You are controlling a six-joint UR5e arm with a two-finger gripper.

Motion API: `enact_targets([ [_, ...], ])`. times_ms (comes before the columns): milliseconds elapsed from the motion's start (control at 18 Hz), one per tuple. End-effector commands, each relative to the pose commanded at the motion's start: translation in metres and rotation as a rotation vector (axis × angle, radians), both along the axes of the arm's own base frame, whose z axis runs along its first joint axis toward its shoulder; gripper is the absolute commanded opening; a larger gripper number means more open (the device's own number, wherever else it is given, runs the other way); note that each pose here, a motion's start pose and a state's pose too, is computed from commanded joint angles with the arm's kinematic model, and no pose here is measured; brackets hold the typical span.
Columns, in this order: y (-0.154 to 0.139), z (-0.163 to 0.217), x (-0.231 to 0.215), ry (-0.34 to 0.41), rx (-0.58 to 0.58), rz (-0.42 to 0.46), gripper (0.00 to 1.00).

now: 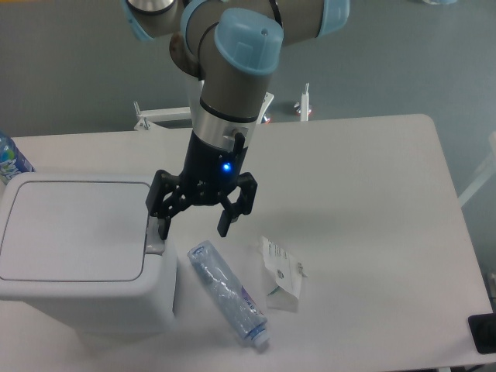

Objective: Open the trash can
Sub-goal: 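Lift the gripper up away from the trash can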

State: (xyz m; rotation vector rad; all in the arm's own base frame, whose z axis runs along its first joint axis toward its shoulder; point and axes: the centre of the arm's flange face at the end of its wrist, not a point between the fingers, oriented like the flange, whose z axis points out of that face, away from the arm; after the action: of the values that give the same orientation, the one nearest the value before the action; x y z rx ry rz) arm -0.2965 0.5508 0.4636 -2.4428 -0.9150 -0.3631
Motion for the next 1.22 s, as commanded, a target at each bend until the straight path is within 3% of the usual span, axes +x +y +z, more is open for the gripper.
enact_targets([
  [444,-0.001,0.002,0.0,0.008,0.005,-0.002,1.0],
  [889,-0.007,0.082,-0.027,0.177,0.086,0.043,1.0],
  [1111,-0.034,0.095,-0.065,0.275,0.088,0.006,1.0],
  [1222,-0.058,0.107,-0.085,0.306,0.092,0.042,1.0],
])
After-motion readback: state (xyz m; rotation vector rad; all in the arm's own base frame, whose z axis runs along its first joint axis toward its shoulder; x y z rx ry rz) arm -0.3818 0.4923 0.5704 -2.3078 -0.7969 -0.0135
